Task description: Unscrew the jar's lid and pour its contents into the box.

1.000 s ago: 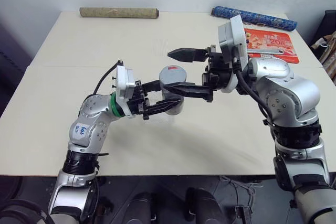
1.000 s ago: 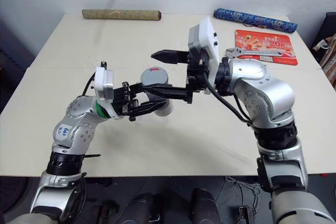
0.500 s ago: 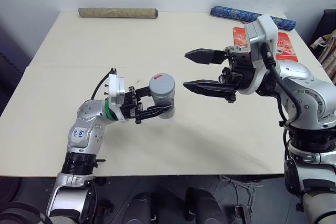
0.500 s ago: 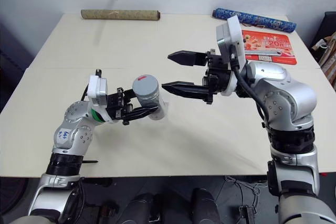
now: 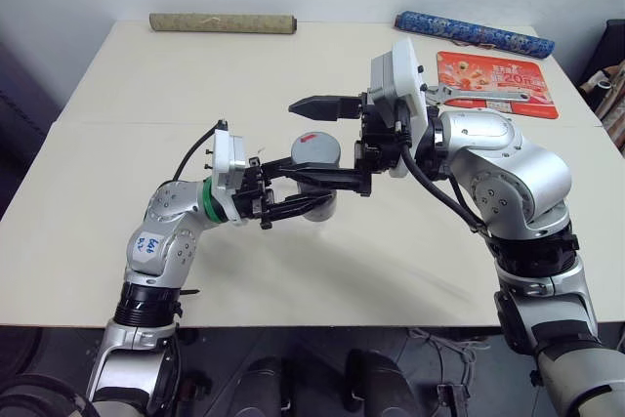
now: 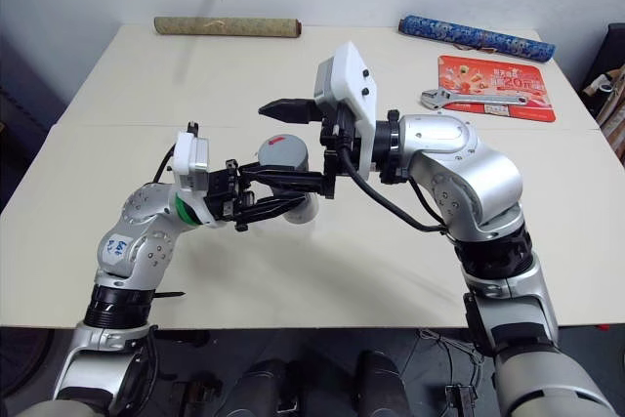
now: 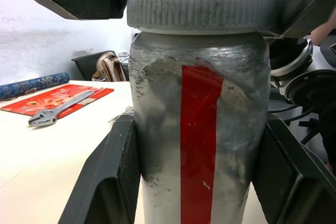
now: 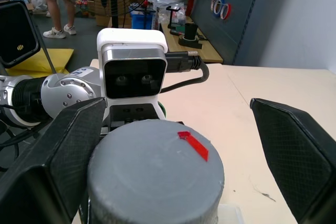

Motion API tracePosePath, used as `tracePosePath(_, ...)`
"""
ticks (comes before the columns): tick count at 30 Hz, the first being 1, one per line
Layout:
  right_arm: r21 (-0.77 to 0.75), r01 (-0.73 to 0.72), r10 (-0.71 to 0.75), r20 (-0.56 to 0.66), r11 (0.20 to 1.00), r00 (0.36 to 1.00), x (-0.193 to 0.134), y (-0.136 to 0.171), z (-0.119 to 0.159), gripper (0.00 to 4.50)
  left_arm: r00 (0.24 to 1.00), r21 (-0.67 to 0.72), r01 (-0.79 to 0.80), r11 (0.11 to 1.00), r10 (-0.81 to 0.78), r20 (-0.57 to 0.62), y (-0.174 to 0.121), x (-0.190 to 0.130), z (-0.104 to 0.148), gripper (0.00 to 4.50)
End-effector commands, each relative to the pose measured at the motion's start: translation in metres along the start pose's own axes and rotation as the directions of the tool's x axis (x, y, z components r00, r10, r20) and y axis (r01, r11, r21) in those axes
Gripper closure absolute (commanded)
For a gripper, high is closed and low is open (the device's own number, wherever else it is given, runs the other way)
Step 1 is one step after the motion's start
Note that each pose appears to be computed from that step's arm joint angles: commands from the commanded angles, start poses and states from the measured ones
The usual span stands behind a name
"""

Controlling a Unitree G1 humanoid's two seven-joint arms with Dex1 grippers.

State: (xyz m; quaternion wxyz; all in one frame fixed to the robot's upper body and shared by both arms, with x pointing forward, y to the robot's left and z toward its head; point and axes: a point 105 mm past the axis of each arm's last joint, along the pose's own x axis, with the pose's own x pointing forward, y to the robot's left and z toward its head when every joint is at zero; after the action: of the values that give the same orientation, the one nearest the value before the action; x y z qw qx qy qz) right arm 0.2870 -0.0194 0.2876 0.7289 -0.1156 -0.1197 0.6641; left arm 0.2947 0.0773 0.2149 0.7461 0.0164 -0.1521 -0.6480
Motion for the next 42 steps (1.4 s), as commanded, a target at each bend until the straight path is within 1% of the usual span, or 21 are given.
tracePosePath(1, -0.034, 0.003, -0.002, 0.039, 0.999, 0.999, -0.003, 0.000, 0.011, 0.02, 0.999, 0.056, 0.021, 0.998, -0.023, 0.022, -0.003, 0.004, 0.015, 2.13)
tracePosePath(12, 0.024, 0.036, -0.037, 0.020, 0.999, 0.999, -0.027, -0.009, -0.001, 0.02, 1.000, 0.059, 0.013, 0.998, -0.014, 0.021, -0.002, 0.002, 0.015, 2.13)
tracePosePath(16, 0.040, 0.029, -0.030, 0.032, 0.999, 0.999, -0.030, -0.007, -0.003, 0.02, 1.000, 0.057, 0.012, 0.998, -0.013, 0.020, -0.001, 0.002, 0.014, 2.13)
tracePosePath(26, 0.043, -0.076, 0.070, 0.119, 0.996, 0.990, -0.027, 0.009, 0.011, 0.02, 1.000, 0.055, 0.013, 0.998, -0.013, 0.008, -0.002, 0.001, 0.010, 2.13)
tracePosePath(32, 0.033, -0.081, 0.078, 0.093, 0.996, 0.993, -0.014, 0.008, 0.014, 0.02, 1.000, 0.052, 0.013, 0.999, -0.014, 0.002, -0.003, 0.000, 0.008, 2.13)
tracePosePath(38, 0.030, -0.066, 0.064, 0.069, 0.997, 0.996, -0.012, 0.005, 0.012, 0.02, 1.000, 0.048, 0.019, 0.999, -0.019, -0.003, -0.005, -0.001, 0.007, 2.13)
tracePosePath(42, 0.039, -0.068, 0.067, 0.043, 0.997, 0.997, -0.012, 0.004, 0.005, 0.02, 1.000, 0.047, 0.020, 0.999, -0.020, -0.005, -0.005, -0.001, 0.006, 2.13)
